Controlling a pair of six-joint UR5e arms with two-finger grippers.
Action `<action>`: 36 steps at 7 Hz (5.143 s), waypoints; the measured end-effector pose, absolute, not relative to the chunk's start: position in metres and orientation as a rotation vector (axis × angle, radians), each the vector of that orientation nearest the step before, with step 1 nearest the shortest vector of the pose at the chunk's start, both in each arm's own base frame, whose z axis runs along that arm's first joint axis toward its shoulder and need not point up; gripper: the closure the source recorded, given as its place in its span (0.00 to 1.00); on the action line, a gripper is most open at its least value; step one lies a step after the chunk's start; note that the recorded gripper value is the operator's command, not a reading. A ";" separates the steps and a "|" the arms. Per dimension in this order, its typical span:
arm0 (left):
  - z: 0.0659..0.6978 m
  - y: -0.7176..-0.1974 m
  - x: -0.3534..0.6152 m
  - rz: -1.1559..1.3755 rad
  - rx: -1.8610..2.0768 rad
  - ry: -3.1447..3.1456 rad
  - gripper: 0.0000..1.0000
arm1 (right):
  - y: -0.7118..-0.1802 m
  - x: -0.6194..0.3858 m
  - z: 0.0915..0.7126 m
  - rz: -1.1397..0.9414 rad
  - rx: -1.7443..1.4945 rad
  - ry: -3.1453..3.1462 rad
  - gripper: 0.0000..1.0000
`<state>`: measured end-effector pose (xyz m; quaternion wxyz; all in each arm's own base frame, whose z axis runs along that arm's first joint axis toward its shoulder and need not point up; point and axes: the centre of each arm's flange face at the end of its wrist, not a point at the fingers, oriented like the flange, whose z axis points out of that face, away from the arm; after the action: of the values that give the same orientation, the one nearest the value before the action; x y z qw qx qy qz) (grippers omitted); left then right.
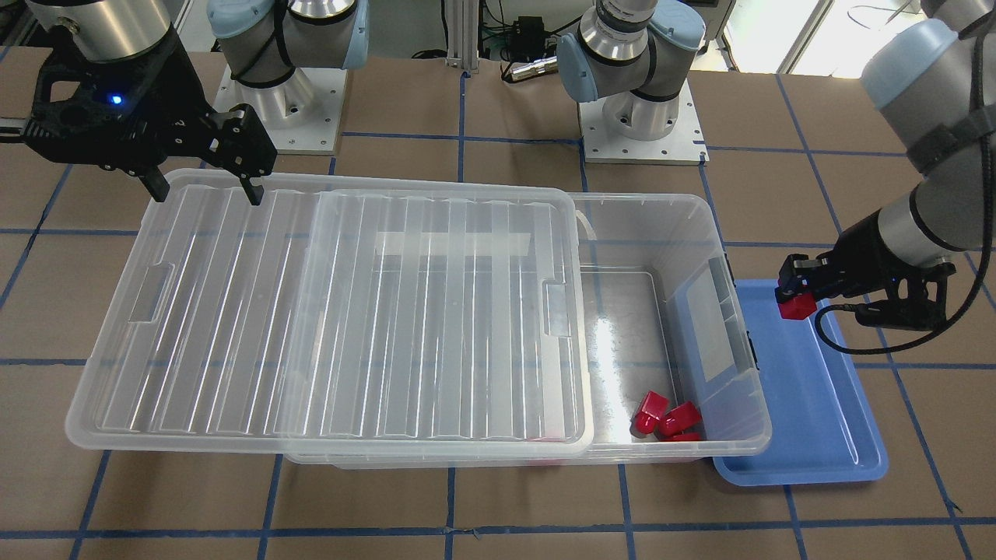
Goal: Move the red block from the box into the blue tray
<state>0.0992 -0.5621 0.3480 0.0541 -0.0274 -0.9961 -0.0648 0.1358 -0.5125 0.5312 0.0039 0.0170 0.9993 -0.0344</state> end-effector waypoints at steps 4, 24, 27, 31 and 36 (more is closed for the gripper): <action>0.229 -0.572 0.139 -0.127 -0.189 -3.043 1.00 | -0.512 0.136 0.531 -0.103 0.054 3.131 0.00; 0.509 -0.491 -0.118 0.094 -0.089 -3.129 0.00 | -0.533 -0.056 0.343 0.229 0.077 3.144 0.02; 0.510 -0.490 -0.119 0.096 -0.089 -3.123 0.00 | -0.539 -0.015 0.345 0.195 0.072 3.160 0.02; 0.510 -0.489 -0.121 0.099 -0.091 -3.114 0.00 | -0.541 0.065 0.350 0.094 0.078 3.187 0.00; 0.509 -0.489 -0.122 0.097 -0.089 -3.109 0.00 | -0.543 0.110 0.362 0.008 0.030 3.151 0.00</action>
<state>-0.1216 -0.4891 0.5095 0.0147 -0.0284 -0.9990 0.0312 0.1098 -0.5427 0.3618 -0.0045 0.0095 0.9999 0.0024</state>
